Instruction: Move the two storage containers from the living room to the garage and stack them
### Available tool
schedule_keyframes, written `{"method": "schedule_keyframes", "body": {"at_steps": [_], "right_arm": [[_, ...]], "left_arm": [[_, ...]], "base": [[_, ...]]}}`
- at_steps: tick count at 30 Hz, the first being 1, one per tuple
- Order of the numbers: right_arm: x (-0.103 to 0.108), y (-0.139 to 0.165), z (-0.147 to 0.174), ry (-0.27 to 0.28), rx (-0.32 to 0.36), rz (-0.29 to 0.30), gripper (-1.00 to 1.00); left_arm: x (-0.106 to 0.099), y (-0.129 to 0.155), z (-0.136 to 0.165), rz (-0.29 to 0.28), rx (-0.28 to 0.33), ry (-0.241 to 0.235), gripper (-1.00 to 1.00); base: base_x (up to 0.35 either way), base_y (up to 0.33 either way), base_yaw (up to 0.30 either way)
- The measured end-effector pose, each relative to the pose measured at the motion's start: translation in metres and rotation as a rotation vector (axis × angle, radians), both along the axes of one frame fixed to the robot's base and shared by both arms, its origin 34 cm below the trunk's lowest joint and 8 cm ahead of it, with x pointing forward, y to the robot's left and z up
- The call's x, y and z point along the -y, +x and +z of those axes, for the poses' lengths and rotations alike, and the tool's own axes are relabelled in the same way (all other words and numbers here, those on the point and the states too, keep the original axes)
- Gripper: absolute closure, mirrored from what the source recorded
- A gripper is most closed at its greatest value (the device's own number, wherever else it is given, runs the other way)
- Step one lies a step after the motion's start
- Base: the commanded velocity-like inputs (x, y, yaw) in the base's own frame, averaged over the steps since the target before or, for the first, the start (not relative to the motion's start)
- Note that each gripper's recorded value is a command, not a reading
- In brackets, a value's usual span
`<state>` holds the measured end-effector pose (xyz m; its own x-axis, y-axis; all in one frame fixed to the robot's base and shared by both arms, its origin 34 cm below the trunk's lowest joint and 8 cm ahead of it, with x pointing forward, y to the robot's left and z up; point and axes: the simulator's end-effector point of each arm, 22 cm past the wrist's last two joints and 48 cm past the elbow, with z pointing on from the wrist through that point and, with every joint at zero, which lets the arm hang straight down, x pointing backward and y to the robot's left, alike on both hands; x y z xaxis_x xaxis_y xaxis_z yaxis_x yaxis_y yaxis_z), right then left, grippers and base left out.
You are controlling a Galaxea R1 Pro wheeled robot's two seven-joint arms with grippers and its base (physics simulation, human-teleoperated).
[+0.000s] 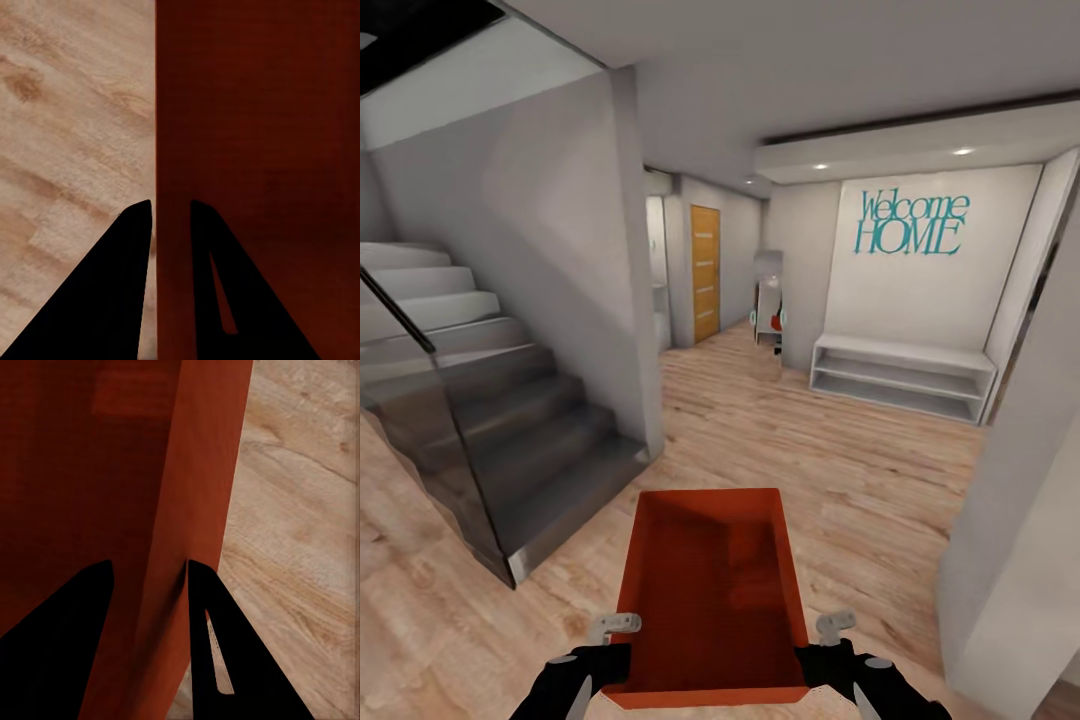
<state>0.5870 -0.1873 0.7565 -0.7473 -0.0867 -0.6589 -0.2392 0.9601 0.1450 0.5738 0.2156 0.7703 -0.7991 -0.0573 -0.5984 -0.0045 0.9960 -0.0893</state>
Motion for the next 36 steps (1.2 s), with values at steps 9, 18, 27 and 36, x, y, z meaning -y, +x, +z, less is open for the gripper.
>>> {"method": "schedule_keyframes", "body": {"at_steps": [9, 18, 27, 36], "right_arm": [[-0.0005, 0.0, 0.0, 0.0, 0.0, 0.0, 1.0], [-0.0005, 0.0, 0.0, 0.0, 0.0, 0.0, 1.0], [-0.0005, -0.0009, -0.0008, -0.001, -0.005, 0.001, 1.0], [-0.0005, -0.0015, -0.0013, -0.003, -0.008, 0.001, 1.0]], "left_arm": [[-0.0005, 0.0, 0.0, 0.0, 0.0, 0.0, 1.0], [-0.0006, 0.0, 0.0, 0.0, 0.0, 0.0, 1.0], [-0.0006, -0.0013, -0.0015, 0.002, -0.004, -0.002, 1.0], [-0.0005, -0.0023, -0.0026, 0.002, -0.008, -0.003, 1.0]], "base": [[0.325, -0.089, 0.0], [0.325, -0.089, 0.0], [0.325, -0.089, 0.0], [0.325, -0.089, 0.0]]}}
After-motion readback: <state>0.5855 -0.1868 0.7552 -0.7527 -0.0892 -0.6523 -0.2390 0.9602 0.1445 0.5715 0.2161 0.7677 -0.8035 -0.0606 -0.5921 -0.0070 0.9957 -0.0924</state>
